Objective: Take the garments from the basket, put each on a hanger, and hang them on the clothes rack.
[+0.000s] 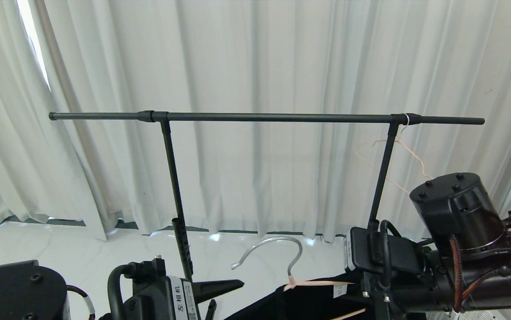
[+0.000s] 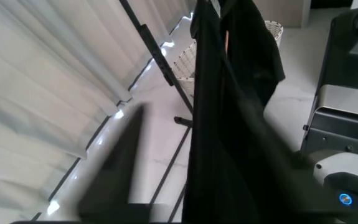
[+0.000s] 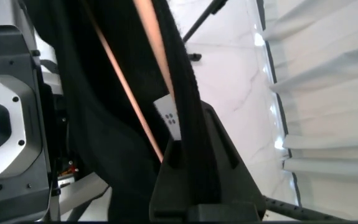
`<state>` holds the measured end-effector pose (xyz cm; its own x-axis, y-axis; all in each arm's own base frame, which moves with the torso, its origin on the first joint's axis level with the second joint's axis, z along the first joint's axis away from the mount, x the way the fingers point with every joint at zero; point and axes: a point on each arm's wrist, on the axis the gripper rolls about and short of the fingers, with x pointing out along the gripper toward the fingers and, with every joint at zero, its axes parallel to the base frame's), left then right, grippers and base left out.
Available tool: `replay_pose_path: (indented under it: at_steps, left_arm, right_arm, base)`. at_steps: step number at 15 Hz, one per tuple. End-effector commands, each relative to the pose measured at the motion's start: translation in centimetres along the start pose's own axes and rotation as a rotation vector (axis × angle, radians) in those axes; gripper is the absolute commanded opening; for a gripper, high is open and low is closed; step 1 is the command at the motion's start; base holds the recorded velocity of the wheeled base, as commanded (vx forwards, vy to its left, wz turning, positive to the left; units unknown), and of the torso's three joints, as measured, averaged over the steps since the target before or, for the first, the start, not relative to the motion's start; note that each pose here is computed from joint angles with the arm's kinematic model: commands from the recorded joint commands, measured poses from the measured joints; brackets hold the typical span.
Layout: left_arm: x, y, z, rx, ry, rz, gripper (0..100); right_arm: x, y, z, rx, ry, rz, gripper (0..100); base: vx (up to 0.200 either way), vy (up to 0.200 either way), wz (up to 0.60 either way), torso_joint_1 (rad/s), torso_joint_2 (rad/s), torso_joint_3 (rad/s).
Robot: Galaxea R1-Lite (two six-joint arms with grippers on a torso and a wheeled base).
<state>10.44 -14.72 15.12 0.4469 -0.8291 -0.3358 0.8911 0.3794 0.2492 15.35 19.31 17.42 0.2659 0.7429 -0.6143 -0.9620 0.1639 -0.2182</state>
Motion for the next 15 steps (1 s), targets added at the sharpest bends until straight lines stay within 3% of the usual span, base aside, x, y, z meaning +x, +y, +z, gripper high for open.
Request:
replay_pose_path:
  at_steps: [1,8,12,15]
  left_arm:
    - [0.0,0.0,0.0,-0.001,0.002,0.002,100]
    - [-1.8,1.2,-2.2,-0.051,0.055,0.105,100]
    - [-3.7,2.7,-6.3,-0.169,0.207,0.274,100]
    - [-3.9,3.1,-6.9,-0.194,0.230,0.301,100]
  right_arm:
    - [-0.4,0.0,0.2,-0.005,-0.017,-0.002,0]
    - [-3.5,-1.7,-0.7,0.045,-0.060,-0.110,0]
    - [-5.9,-2.7,-0.9,0.066,-0.121,-0.176,0]
    - [-6.8,-3.0,-1.1,0.075,-0.145,-0.192,0]
  base:
    - [0.000,0.000,0.00,0.000,0.00,0.000]
    - [0.000,0.000,0.00,0.000,0.00,0.000]
    - [0.000,0.000,0.00,0.000,0.00,0.000]
    - [0.000,0.000,0.00,0.000,0.00,0.000]
